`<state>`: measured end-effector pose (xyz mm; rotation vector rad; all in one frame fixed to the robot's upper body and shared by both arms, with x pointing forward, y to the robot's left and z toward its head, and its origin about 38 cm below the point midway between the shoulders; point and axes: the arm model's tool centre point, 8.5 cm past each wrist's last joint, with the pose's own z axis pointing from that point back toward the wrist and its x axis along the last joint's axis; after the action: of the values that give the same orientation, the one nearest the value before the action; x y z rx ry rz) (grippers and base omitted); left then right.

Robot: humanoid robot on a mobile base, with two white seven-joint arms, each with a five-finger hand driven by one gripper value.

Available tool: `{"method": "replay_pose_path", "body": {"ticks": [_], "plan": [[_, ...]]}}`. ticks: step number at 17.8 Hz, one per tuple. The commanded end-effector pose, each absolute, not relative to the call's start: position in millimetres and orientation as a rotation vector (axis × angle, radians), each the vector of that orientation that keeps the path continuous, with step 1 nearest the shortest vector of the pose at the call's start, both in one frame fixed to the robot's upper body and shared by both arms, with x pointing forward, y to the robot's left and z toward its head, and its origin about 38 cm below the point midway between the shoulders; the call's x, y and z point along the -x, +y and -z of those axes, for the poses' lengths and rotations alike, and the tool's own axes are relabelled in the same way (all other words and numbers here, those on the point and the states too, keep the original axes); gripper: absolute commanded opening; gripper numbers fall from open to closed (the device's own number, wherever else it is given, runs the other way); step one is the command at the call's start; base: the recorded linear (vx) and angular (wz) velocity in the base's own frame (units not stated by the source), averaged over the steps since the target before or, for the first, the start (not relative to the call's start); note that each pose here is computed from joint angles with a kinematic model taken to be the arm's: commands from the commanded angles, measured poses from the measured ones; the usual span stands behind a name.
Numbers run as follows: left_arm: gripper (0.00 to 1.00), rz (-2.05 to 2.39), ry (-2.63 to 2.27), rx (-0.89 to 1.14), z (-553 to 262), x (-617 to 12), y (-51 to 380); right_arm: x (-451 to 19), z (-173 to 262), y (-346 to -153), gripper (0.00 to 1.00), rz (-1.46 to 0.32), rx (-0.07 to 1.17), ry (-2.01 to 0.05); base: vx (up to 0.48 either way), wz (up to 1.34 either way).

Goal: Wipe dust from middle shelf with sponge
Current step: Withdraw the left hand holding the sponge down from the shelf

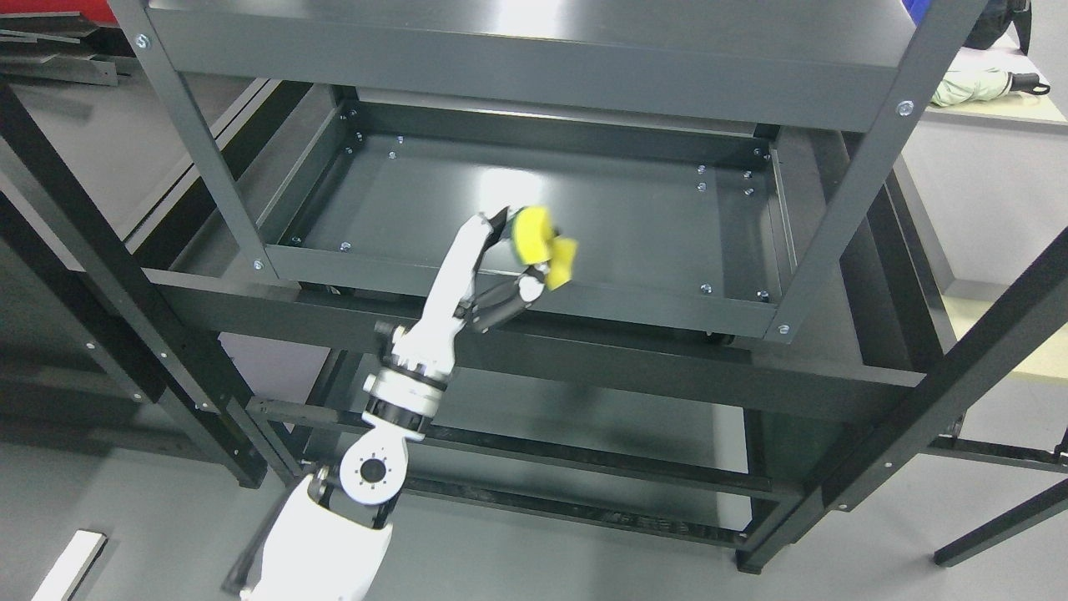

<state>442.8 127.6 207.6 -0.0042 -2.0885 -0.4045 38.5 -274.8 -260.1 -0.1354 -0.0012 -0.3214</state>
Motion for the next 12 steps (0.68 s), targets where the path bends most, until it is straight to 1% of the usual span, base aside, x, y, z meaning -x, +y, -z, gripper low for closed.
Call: {"method": "replay_pose_path", "body": {"ticks": [1,4,12], "plan": [[0.00,0.050,-1.825,0.025,-140,-403,189,-44,259,-287.3,1.00,0.323,0.153,-0.021,0.000,0.00],[0.00,-0.021,-1.831,-0.005,-160,-399,199,-44,259,-287.3,1.00,0.323,0.153,-0.021,0.000,0.00],[0.00,-0.016,-1.849,0.001,-168,-402,197,-44,259,-287.3,1.00,0.323,0.153,-0.021,0.000,0.00]]}}
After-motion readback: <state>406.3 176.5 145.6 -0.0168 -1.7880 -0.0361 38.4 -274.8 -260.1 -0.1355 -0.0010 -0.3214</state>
